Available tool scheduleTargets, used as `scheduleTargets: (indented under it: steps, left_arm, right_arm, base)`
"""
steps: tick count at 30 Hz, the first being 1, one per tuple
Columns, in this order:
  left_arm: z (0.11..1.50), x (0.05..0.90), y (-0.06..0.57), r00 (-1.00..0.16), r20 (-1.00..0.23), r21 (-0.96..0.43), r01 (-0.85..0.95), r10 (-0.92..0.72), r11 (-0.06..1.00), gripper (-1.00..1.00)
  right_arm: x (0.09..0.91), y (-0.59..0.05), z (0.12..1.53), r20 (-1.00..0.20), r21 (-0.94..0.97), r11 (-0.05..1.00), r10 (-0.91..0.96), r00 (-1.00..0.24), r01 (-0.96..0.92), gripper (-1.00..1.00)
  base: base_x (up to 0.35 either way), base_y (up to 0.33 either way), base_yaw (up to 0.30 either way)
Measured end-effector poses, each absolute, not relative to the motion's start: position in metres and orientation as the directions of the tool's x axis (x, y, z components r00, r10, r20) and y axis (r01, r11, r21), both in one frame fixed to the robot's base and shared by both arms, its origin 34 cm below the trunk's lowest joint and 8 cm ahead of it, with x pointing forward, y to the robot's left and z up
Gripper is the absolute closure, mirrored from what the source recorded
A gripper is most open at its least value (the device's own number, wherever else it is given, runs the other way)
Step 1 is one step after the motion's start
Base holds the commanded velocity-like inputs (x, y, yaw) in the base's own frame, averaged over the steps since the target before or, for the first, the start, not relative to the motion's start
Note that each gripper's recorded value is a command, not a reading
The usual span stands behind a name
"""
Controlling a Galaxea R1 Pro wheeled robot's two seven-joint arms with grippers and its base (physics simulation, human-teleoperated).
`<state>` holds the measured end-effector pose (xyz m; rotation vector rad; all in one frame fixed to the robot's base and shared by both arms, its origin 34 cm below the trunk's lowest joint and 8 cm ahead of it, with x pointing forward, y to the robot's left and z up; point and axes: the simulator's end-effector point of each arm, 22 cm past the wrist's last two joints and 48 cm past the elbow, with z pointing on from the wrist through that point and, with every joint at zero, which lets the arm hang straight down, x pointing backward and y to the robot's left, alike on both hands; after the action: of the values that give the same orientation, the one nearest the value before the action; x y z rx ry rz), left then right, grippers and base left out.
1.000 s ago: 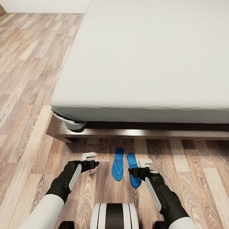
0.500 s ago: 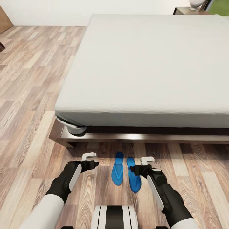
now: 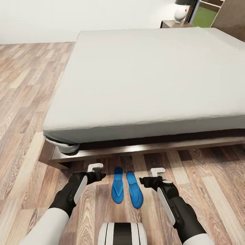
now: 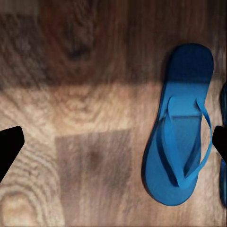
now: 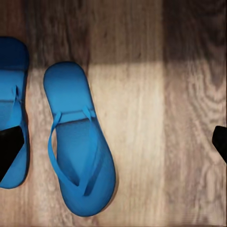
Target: In the bedroom, move the book from the bed onto either nightstand, and place the two sandals side by side next to the bed.
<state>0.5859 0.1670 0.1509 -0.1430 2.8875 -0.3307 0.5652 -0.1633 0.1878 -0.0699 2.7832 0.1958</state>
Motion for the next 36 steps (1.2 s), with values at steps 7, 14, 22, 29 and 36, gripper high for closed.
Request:
scheduleTargets:
  steps: [7,14,22,29,36]
  left_arm:
    - [0.166,0.596,0.167,-0.962,-0.244,-0.237,-0.065,-0.124,0.969,-1.00]
    - [0.182,0.605,0.163,-0.955,-0.271,-0.245,-0.056,-0.124,0.968,-1.00]
    - [0.200,0.615,0.162,-0.945,-0.302,-0.249,-0.048,-0.124,0.967,-1.00]
    - [0.216,0.623,0.162,-0.936,-0.329,-0.250,-0.040,-0.124,0.968,-1.00]
    - [0.233,0.631,0.163,-0.926,-0.356,-0.250,-0.032,-0.123,0.968,-1.00]
  right_arm:
    - [0.573,-0.163,0.202,-0.372,0.128,0.989,-0.020,-0.928,-0.072,-1.00]
    - [0.581,-0.165,0.216,-0.398,0.125,0.989,-0.019,-0.917,-0.075,-1.00]
    - [0.592,-0.181,0.232,-0.425,0.114,0.993,0.011,-0.905,-0.042,-1.00]
    - [0.599,-0.183,0.247,-0.450,0.112,0.993,0.015,-0.893,-0.040,-1.00]
    - [0.606,-0.183,0.263,-0.475,0.111,0.993,0.015,-0.880,-0.043,-1.00]
  base:
    - [0.000,0.000,-0.277]
    - [0.000,0.000,-0.277]
    - [0.000,0.000,-0.277]
    - [-0.011,-0.006,-0.278]
    - [-0.025,-0.018,-0.278]
